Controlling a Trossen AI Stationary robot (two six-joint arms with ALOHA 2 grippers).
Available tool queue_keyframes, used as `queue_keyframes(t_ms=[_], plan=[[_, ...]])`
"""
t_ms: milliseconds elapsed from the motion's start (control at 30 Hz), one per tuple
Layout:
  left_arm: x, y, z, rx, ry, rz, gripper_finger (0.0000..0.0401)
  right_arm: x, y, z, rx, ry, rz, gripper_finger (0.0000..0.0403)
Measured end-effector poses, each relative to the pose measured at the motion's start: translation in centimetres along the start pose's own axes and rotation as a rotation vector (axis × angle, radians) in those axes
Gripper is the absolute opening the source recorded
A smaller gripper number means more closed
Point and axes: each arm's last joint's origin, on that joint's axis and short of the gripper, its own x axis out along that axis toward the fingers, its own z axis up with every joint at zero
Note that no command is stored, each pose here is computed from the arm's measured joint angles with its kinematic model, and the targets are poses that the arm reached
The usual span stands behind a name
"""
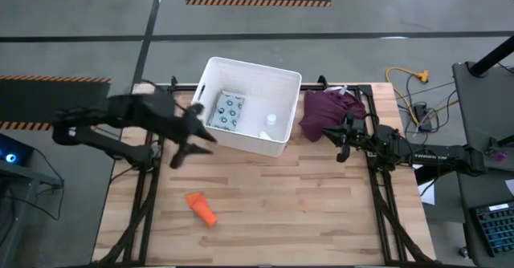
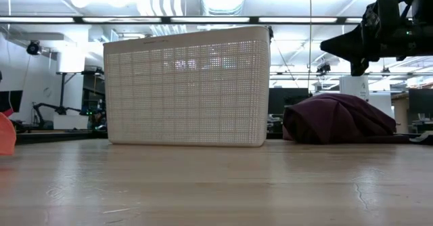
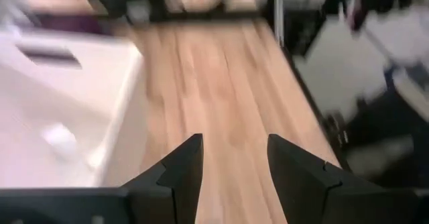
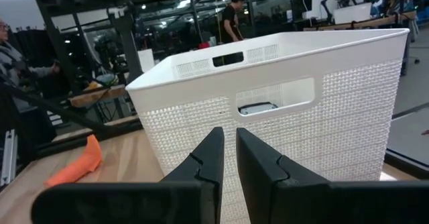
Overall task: Pick & place medical supplies in basket/bin
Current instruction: Put the orange bandage into the bin
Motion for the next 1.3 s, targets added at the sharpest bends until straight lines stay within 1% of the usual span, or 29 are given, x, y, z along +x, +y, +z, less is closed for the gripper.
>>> queue_keyframes(t_ms=[67,167,233,333,467,567,667,767,900,1000,1100,1300], plan=[[1.0,-0.7,-0.1,0.01,0.075,-0.044,0.015,0.0,0.0,-0.1,-0.001,0.009,-0.002,0.0033],[2.6,-2.0,0.2,0.043,0.13,-0.119,0.015,0.0,-0.1,-0.3,-0.003,0.034,-0.008,0.0033],[4.1,-2.6,0.1,0.054,0.179,-0.144,0.015,0.0,-0.1,-0.5,-0.004,0.051,-0.012,0.0033],[6.3,-3.3,-0.3,0.054,0.252,-0.162,0.015,0.0,-0.2,-0.7,-0.006,0.074,-0.017,0.0033],[9.2,-4.2,-1.6,0.001,0.367,-0.185,0.015,0.0,-0.2,-0.8,-0.01,0.08,-0.018,0.0033],[11.6,-4.5,-2.8,-0.009,0.466,-0.19,0.015,0.0,-0.2,-0.8,-0.011,0.08,-0.019,0.0033],[13.2,-4.7,-3.7,-0.013,0.531,-0.203,0.0152,0.0,-0.2,-0.8,-0.011,0.08,-0.018,0.0033],[14.5,-4.9,-5.2,-0.019,0.618,-0.24,0.0166,0.0,-0.2,-0.8,-0.011,0.083,-0.019,0.0033],[15.3,-5.7,-7.7,0.039,0.7,-0.275,0.0202,-0.1,-0.2,-1.0,-0.013,0.109,-0.025,0.0033],[15.9,-6.2,-9.5,0.053,0.733,-0.297,0.0232,-0.1,-0.3,-1.3,-0.016,0.14,-0.033,0.0033],[16.5,-6.7,-11.0,0.072,0.733,-0.314,0.0253,-0.1,-0.4,-1.6,-0.017,0.163,-0.038,0.0033],[17.3,-8.0,-14.6,0.111,0.748,-0.358,0.0265,-0.2,-0.4,-1.7,-0.019,0.176,-0.041,0.0033]])
